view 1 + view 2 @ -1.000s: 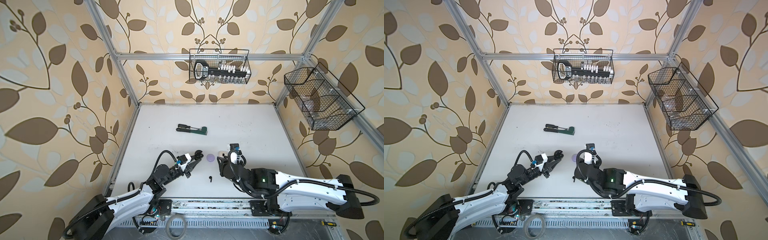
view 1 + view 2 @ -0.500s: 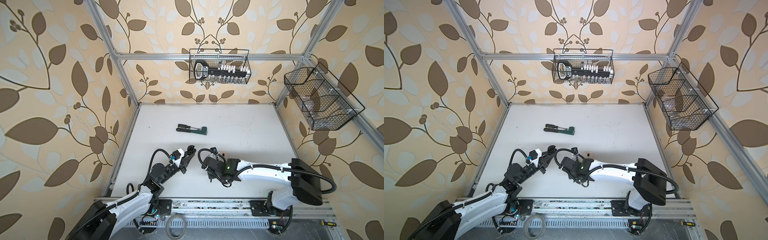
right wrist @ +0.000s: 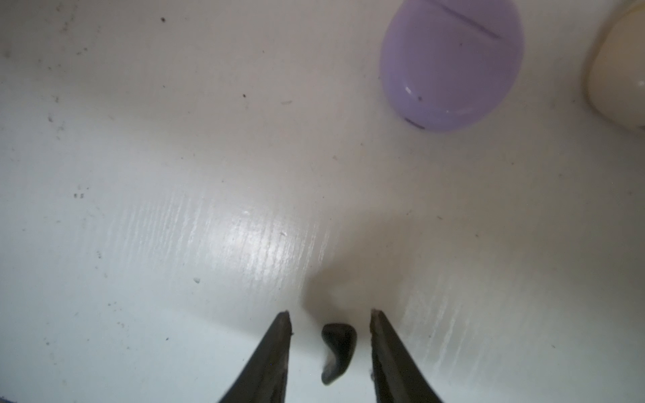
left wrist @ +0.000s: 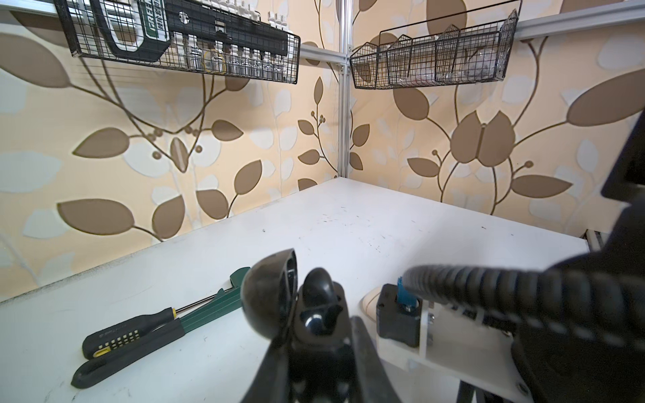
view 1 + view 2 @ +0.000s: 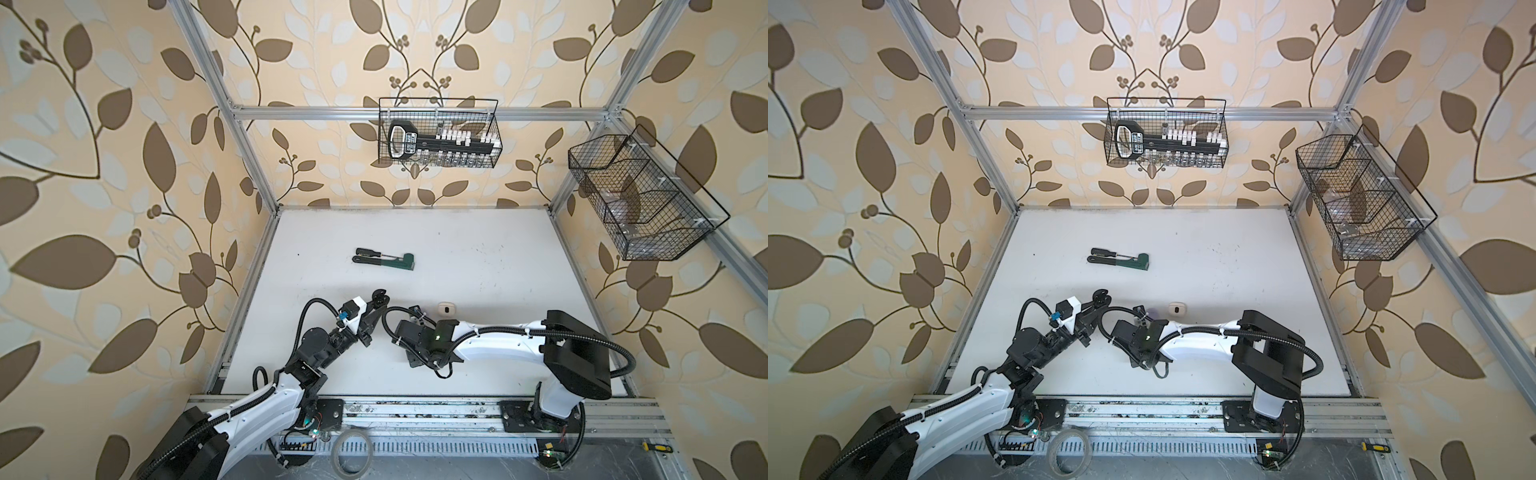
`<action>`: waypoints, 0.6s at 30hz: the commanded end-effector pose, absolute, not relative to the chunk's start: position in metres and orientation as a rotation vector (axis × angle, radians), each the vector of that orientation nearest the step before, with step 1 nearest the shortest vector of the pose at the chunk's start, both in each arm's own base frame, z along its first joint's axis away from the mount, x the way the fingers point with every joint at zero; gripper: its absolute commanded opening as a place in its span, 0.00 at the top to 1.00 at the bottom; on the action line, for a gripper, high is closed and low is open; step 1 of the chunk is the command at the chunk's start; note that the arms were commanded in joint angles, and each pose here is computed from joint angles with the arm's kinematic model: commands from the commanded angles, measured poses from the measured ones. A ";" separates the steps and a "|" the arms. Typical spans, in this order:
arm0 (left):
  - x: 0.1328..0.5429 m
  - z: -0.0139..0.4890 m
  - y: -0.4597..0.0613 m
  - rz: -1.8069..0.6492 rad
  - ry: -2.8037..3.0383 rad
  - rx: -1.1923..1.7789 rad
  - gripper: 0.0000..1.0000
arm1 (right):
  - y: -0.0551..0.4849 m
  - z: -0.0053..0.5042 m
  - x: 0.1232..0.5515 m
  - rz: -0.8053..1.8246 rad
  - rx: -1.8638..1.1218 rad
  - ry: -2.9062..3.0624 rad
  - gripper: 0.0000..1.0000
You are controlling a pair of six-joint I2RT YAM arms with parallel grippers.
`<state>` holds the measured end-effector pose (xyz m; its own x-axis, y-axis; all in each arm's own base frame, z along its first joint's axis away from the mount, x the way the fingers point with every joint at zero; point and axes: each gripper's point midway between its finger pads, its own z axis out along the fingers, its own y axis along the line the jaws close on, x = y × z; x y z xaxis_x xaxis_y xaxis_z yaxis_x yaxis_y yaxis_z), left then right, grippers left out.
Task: Insert wireless bluetooth earbuds into charging case
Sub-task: Pick up the wireless bluetooth earbud from the bottom-center of the table.
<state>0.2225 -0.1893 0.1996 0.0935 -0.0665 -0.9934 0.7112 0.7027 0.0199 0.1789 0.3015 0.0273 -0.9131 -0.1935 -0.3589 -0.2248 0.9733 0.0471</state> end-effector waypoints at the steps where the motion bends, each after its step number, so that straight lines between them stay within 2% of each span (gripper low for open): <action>1: 0.221 0.209 -0.185 -0.623 1.325 0.566 1.00 | 0.302 0.024 0.174 0.093 -0.322 2.790 0.64; 18: 0.220 0.208 -0.186 -0.625 1.327 0.575 1.00 | 0.293 0.010 0.167 0.021 -0.339 2.820 0.71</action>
<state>0.2220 -0.1877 0.1988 0.0910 -0.0649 -0.9937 0.7070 0.7070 0.0186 0.1726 0.2968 0.0157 -0.9196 -0.2181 -0.3267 -0.2339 0.9722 0.0092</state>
